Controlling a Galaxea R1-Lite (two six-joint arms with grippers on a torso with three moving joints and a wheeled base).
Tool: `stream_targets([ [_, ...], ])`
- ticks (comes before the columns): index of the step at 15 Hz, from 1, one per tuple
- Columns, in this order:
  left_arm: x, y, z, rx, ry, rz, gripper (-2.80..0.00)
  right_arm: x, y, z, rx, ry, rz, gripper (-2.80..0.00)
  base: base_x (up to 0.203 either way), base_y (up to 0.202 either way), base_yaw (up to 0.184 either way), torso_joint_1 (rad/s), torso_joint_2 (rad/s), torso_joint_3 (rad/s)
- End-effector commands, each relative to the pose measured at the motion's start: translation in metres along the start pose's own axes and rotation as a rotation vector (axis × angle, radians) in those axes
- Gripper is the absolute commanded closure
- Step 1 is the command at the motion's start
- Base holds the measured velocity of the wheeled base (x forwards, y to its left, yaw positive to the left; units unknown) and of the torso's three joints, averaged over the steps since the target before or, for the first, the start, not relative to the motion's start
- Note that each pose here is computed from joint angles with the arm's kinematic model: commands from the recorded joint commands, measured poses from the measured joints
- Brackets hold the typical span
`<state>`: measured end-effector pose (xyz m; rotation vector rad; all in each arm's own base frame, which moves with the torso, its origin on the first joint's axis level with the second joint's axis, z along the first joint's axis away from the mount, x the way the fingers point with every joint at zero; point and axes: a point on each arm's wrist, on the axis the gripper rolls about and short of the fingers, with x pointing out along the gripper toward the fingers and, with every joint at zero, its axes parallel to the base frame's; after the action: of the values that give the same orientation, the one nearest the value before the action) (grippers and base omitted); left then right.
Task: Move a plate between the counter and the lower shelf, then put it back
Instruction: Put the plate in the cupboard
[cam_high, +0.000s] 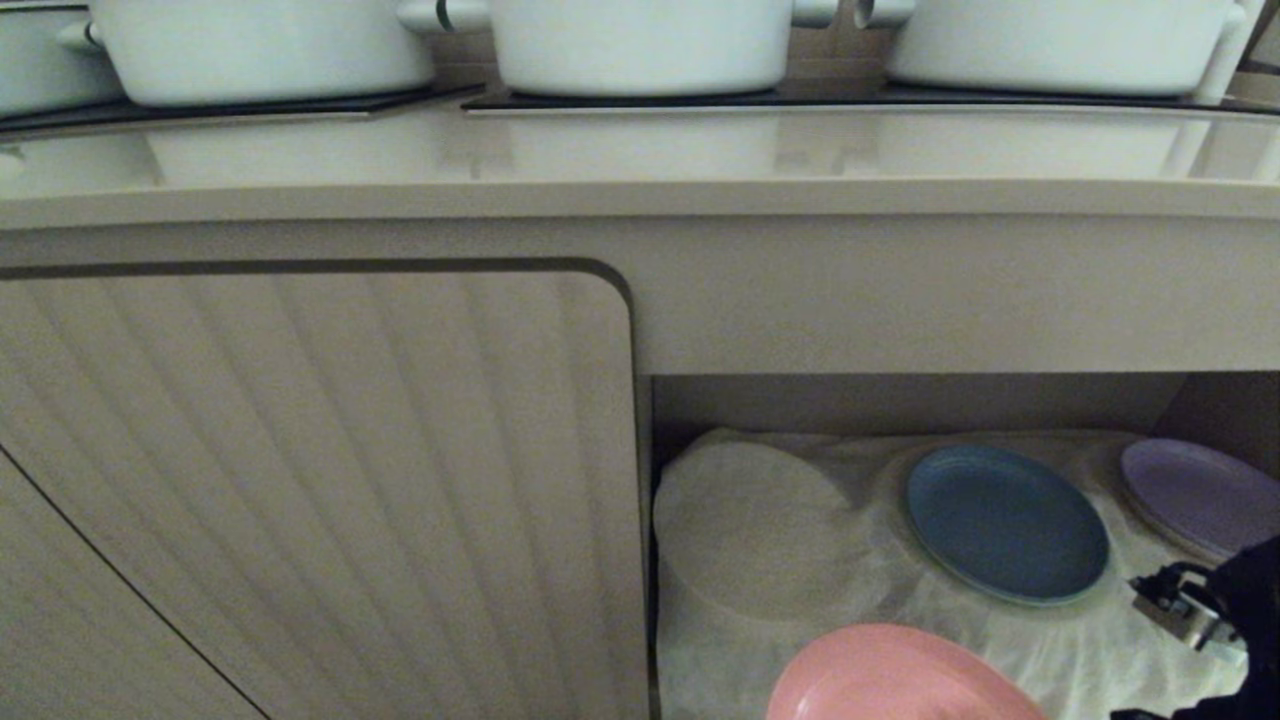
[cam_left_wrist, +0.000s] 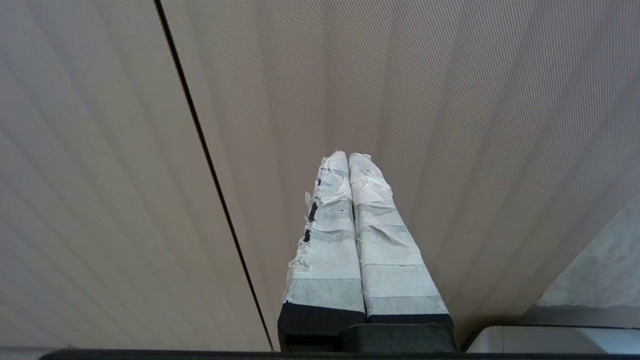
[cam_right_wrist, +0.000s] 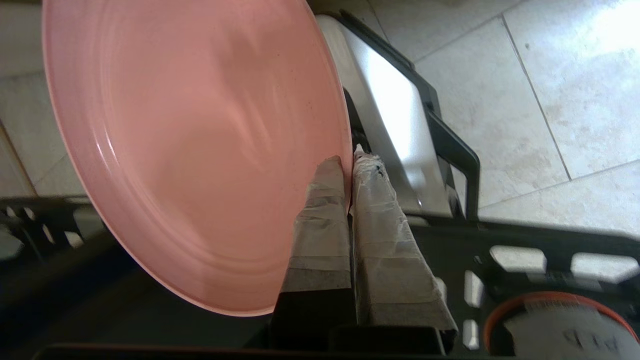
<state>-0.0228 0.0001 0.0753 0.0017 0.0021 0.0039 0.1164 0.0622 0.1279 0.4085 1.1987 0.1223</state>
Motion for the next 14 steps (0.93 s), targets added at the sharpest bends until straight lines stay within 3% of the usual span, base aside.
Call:
stream_targets([
  [1,0.000,0.000,0.000,0.000,-0.001,0.001,0.00,0.012,0.006,0.012,0.022,0.030,-0.032,0.00,0.000,0.000,0.000,0.000,0.00,0.000],
  [14,0.000,0.000,0.000,0.000,-0.001,0.001,0.00,0.070,0.028,0.096,0.114,-0.075,-0.038,0.00,0.000,0.000,0.000,0.000,0.00,0.000],
])
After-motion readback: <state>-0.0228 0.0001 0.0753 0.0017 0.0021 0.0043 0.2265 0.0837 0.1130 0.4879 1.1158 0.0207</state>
